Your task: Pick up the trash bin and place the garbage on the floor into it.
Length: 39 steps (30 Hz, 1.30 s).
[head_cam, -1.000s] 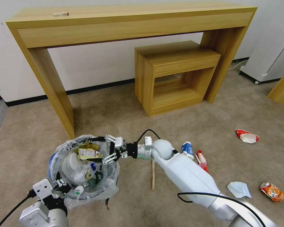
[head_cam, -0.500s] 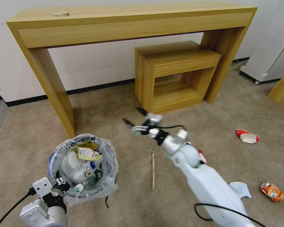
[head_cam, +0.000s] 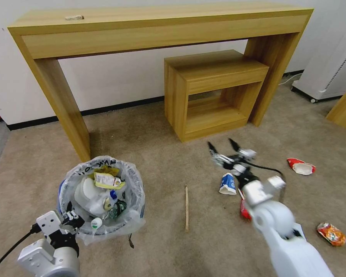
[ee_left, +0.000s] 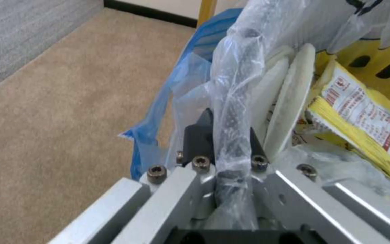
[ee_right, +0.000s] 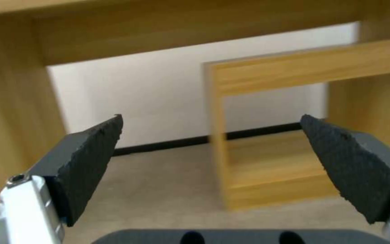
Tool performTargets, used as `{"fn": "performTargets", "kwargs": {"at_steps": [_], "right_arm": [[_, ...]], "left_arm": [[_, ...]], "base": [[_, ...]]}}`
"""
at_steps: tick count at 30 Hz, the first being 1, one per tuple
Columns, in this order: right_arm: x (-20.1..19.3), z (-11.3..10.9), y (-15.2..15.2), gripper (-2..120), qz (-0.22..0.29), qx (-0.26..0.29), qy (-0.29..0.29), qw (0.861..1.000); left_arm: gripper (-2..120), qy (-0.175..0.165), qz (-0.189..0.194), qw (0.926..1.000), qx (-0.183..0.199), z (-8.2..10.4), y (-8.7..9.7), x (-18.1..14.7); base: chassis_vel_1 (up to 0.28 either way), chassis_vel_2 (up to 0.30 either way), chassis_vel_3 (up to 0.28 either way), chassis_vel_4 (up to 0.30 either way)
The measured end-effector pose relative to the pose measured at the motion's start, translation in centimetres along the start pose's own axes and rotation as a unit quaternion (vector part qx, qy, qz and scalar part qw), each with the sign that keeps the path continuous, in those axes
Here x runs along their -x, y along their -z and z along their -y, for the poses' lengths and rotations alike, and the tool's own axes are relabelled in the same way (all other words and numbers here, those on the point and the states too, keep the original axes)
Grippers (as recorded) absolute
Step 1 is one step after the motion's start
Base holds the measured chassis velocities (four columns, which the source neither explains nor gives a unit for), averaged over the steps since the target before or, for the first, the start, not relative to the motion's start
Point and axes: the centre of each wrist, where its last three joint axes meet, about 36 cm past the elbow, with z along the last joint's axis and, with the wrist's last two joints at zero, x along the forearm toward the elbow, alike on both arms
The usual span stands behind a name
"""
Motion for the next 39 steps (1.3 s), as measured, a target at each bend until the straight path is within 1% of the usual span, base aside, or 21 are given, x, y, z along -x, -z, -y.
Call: {"fn": "performTargets", "kwargs": {"at_steps": [5, 9, 12, 14, 17, 18, 20, 22, 23, 24, 25, 26, 27, 28, 29, 31, 32, 34, 36, 37, 39], "right_arm": [[-2.4, 0.4, 0.3, 100, 0.019, -0.040, -0.027, 0.999], [-3.0, 0.3, 0.1, 100, 0.019, -0.054, -0.037, 0.998], [-3.7, 0.2, -0.4, 100, 0.010, -0.099, -0.062, 0.993], [-3.7, 0.0, -0.6, 100, 0.005, -0.107, -0.071, 0.992], [-3.5, -1.3, -0.9, 100, -0.037, -0.098, -0.106, 0.989], [-3.5, -1.3, -0.9, 100, -0.037, -0.098, -0.106, 0.989], [-2.8, -3.0, -1.3, 100, -0.100, -0.066, -0.126, 0.985], [-2.6, -3.3, -1.4, 100, -0.114, -0.060, -0.131, 0.983], [-1.9, -4.0, -2.2, 100, -0.160, -0.040, -0.146, 0.975], [-1.5, -4.5, -2.7, 100, -0.184, -0.026, -0.155, 0.970], [-1.5, -4.5, -2.7, 100, -0.184, -0.026, -0.155, 0.970], [-0.4, -5.5, -3.8, 100, -0.246, 0.013, -0.175, 0.953], [0.1, -5.9, -4.2, 100, -0.274, 0.029, -0.181, 0.944], [0.1, -5.9, -4.2, 100, -0.274, 0.029, -0.181, 0.944], [1.1, -6.5, -5.2, 100, -0.312, 0.049, -0.184, 0.931], [2.6, -7.0, -7.0, 100, -0.341, 0.055, -0.178, 0.921], [2.6, -7.0, -7.0, 100, -0.341, 0.055, -0.178, 0.921], [4.3, -7.6, -8.5, 100, -0.370, 0.067, -0.163, 0.912], [6.1, -8.3, -9.2, 100, -0.401, 0.099, -0.149, 0.899], [6.1, -8.3, -9.2, 100, -0.401, 0.099, -0.149, 0.899], [7.5, -8.8, -9.7, 100, -0.419, 0.117, -0.142, 0.889]], "left_arm": [[0, -0.001, 0.002, 1.0000, -0.003, -0.2, 0.3, 0.1], [0, -0.001, 0.002, 1.0000, -0.005, -0.1, 0.4, 0.1], [0, 0.005, 0.004, 1.0000, -0.007, -0.1, 0.3, 0.0], [0, 0.007, 0.004, 0.9999, -0.007, -0.1, 0.2, 0.0], [0, 0.012, -0.001, 0.9999, -0.006, -0.1, 0.0, -0.3], [0, 0.012, -0.001, 0.9999, -0.006, -0.1, 0.0, -0.3], [0, 0.019, -0.002, 0.9998, -0.001, -0.2, -0.3, -0.5], [0, 0.021, -0.003, 0.9998, 0.000, -0.2, -0.3, -0.6], [0, 0.026, -0.005, 0.9996, 0.004, -0.3, -0.5, -0.8], [0, 0.028, -0.006, 0.9996, 0.005, -0.4, -0.6, -0.9], [0, 0.028, -0.006, 0.9996, 0.005, -0.4, -0.6, -0.9], [0, 0.033, -0.007, 0.9994, 0.008, -0.5, -0.7, -1.0], [0, 0.035, -0.008, 0.9993, 0.010, -0.6, -0.7, -1.0], [0, 0.035, -0.008, 0.9993, 0.010, -0.6, -0.7, -1.0], [0, 0.037, -0.008, 0.9992, 0.012, -0.7, -0.7, -1.0], [0, 0.039, -0.009, 0.9991, 0.015, -0.8, -0.8, -1.1], [0, 0.039, -0.009, 0.9991, 0.015, -0.8, -0.8, -1.1], [0, 0.041, -0.010, 0.9990, 0.017, -0.9, -0.9, -1.2], [0, 0.044, -0.009, 0.9988, 0.019, -1.0, -0.9, -1.2], [0, 0.044, -0.009, 0.9988, 0.019, -1.0, -0.9, -1.2], [0, 0.044, -0.009, 0.9988, 0.020, -1.0, -0.9, -1.2]], "base": [[0.000, 0.000, 0.000, 0.000], [0.000, 0.000, 0.000, 0.000], [0.000, 0.000, 0.000, 0.000], [0.000, 0.000, 0.000, 0.000], [0.000, 0.000, 0.000, 0.000], [0.000, 0.000, 0.000, 0.000], [0.000, 0.000, 0.000, 0.000], [0.000, 0.000, 0.000, 0.000], [0.000, 0.000, 0.000, 0.000], [0.000, 0.000, 0.000, 0.000], [0.000, 0.000, 0.000, 0.000], [0.000, 0.000, 0.000, 0.000], [0.000, 0.000, 0.000, 0.000], [0.000, 0.000, 0.000, 0.000], [0.000, 0.000, 0.000, 0.000], [0.000, 0.000, 0.000, 0.000], [0.000, 0.000, 0.000, 0.000], [0.000, 0.000, 0.000, 0.000], [0.000, 0.000, 0.000, 0.000], [0.000, 0.000, 0.000, 0.000], [0.000, 0.000, 0.000, 0.000]]}}
